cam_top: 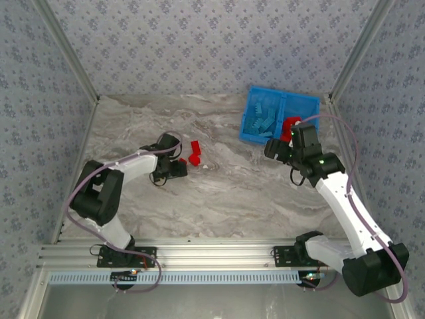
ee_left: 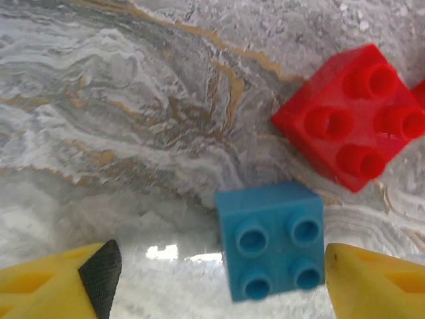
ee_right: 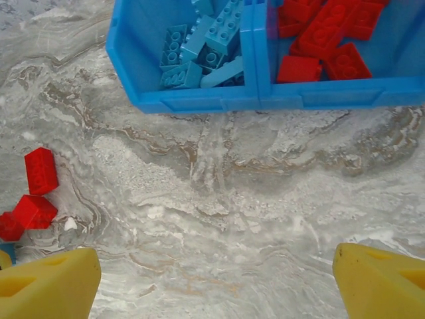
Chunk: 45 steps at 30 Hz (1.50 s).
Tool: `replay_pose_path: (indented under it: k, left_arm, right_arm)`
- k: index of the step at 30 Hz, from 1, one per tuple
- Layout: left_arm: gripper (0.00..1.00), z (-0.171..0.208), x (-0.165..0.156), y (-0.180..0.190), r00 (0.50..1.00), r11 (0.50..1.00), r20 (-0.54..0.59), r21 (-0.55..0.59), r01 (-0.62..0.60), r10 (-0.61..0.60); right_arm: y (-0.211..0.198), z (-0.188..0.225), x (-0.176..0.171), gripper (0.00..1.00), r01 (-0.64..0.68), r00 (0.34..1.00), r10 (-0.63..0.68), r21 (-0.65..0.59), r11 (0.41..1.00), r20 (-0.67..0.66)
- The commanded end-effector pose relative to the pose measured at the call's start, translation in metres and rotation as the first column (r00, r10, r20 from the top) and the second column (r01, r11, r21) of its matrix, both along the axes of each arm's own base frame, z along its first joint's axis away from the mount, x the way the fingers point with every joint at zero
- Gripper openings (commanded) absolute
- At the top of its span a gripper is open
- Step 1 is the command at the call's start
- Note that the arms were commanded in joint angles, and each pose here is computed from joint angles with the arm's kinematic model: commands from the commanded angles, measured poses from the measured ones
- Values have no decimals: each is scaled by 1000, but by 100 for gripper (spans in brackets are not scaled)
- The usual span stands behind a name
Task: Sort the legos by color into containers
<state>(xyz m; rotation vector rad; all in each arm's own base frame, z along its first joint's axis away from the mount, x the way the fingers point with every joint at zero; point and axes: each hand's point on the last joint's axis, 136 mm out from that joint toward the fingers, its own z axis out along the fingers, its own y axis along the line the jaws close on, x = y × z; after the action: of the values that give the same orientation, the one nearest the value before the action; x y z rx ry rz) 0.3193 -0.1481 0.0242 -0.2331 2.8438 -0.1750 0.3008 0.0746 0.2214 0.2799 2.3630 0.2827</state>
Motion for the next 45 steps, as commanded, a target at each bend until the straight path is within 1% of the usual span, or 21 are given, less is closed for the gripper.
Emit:
replay_pose_path:
  k: [1, 3, 8, 10, 11, 14, 16, 18, 21, 26, 29, 31, 32, 34, 36, 38, 41, 43, 45]
  left_arm:
    - [72, 1, 12, -7, 1000, 1000, 20, -23, -17, 18]
    - [62, -3, 10, -4, 1000, 1000, 9, -9, -27, 27]
    - [31, 0, 6, -3, 1000, 1000, 4, -12, -27, 27]
    - [23, 9, 6, -6, 1000, 999, 24, -38, -14, 15]
    - [21, 16, 6, -8, 999, 999, 34, -49, -5, 7]
    - [20, 47, 7, -11, 997, 997, 82, -73, 20, -14]
    - [19, 76, 10, -20, 987, 993, 153, -95, 65, -50]
    - [19, 105, 17, -38, 968, 985, 234, -124, 122, -90]
    - [20, 140, 31, -82, 930, 955, 325, -179, 236, -168]
    - [19, 158, 61, -172, 867, 900, 388, -170, 400, -312]
    - [19, 159, 83, -219, 834, 876, 417, -152, 457, -362]
    - [20, 156, 99, -244, 818, 865, 428, -144, 480, -383]
    - [20, 160, 108, -255, 801, 861, 451, -126, 493, -393]
    - [20, 161, 123, -271, 776, 859, 474, -76, 506, -415]
    - [20, 166, 137, -286, 734, 849, 516, -25, 527, -441]
    - [21, 171, 149, -299, 702, 841, 551, 0, 542, -452]
    - [22, 181, 170, -313, 652, 841, 617, 30, 540, -441]
    - [25, 186, 184, -319, 617, 849, 663, 54, 526, -424]
    - [27, 193, 198, -325, 569, 859, 719, 77, 506, -400]
  right_arm:
    - [-7, -7, -10, 93, 21, 999, -22, -31, 999, -32]
    - [-7, -6, -10, 94, 22, 999, -23, -31, 999, -27]
    - [-6, -1, -8, 94, 20, 1000, -20, -21, 1000, -15]
    - [-5, 3, -7, 94, 20, 1000, -20, -16, 1000, -7]
    - [-4, 5, -8, 94, 16, 1000, -17, -14, 1000, -6]
    - [-2, 11, -11, 95, 8, 1000, -8, -7, 1000, 0]
    - [-1, 16, -15, 95, 3, 1000, -3, 2, 1000, 6]
    - [1, 22, -19, 95, 2, 1000, -2, 19, 1000, 20]
    - [3, 29, -26, 96, 1, 999, -3, 39, 999, 42]
    - [-1, 33, -39, 97, 18, 998, -21, 50, 999, 53]
    - [-4, 31, -46, 97, 42, 998, -45, 65, 997, 51]
    - [-7, 29, -51, 97, 61, 997, -65, 71, 996, 52]
    - [-9, 27, -54, 97, 67, 996, -70, 63, 996, 49]
    - [-12, 25, -58, 97, 90, 995, -93, 73, 993, 40]
    - [-14, 24, -62, 97, 90, 995, -93, 67, 994, 37]
    - [-14, 24, -64, 98, 86, 995, -89, 66, 994, 41]
    - [-12, 24, -65, 98, 80, 996, -83, 75, 994, 37]
    - [-10, 23, -66, 98, 74, 996, -77, 85, 994, 33]
    - [-7, 23, -66, 98, 66, 997, -69, 98, 993, 33]
